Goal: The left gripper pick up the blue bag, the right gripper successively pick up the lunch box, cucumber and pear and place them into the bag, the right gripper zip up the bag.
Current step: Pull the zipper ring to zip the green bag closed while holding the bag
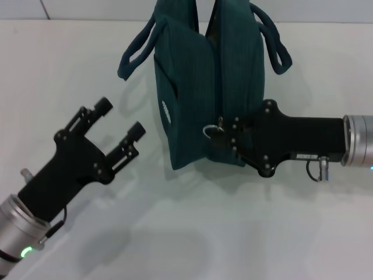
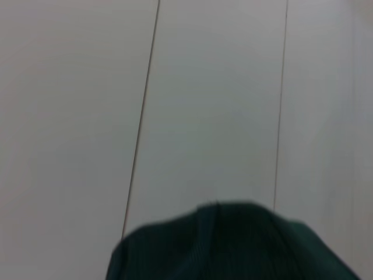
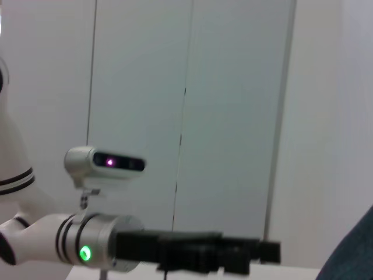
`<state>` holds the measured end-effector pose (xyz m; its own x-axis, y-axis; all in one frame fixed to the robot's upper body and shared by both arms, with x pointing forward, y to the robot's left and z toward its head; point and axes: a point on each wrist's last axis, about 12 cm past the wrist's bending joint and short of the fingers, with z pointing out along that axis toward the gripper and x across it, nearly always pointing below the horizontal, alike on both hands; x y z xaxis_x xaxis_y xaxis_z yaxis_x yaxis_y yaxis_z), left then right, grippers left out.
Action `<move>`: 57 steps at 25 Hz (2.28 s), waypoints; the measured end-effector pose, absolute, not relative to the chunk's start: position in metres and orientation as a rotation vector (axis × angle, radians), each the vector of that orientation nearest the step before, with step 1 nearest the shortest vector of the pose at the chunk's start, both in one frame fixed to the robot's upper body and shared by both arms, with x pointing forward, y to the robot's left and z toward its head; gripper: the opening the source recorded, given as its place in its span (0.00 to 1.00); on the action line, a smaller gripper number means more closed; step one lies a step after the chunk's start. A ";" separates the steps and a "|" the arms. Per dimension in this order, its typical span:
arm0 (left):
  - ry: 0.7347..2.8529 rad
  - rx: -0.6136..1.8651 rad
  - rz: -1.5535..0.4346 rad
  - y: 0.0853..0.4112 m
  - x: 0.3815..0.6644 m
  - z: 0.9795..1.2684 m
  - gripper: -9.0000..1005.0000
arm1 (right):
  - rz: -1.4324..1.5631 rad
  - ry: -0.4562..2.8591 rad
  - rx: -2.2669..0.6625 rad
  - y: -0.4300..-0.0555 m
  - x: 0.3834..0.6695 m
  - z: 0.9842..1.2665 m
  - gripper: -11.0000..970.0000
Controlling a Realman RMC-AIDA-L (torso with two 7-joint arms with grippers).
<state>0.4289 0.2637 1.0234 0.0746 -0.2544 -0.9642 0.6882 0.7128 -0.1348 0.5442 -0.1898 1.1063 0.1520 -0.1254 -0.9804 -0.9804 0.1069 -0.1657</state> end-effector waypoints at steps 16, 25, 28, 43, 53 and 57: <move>1.426 0.613 -0.841 0.239 0.437 1.011 0.80 | 0.967 1.218 -1.215 -0.189 0.544 1.109 0.04; 1.449 0.611 -0.818 0.234 0.453 1.012 0.64 | 0.980 1.227 -1.183 -0.191 0.543 1.107 0.04; 1.439 0.618 -0.815 0.233 0.457 1.014 0.54 | 0.977 1.230 -1.178 -0.192 0.543 1.106 0.04; 1.345 0.788 -0.720 0.223 0.469 1.020 0.21 | 1.028 1.202 -1.100 -0.196 0.540 1.110 0.04; 1.376 0.902 -0.687 0.215 0.479 1.015 0.08 | 0.995 1.179 -0.983 -0.209 0.548 1.119 0.04; 1.387 0.908 -0.680 0.215 0.480 1.013 0.07 | 0.983 1.176 -0.959 -0.211 0.550 1.120 0.04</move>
<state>0.4795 0.2151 1.0134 0.0940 0.1077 -0.9897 0.8486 0.5112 0.1362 0.5502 -0.2113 1.1201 0.1124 0.1023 -0.9884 -0.9547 0.2871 -0.0789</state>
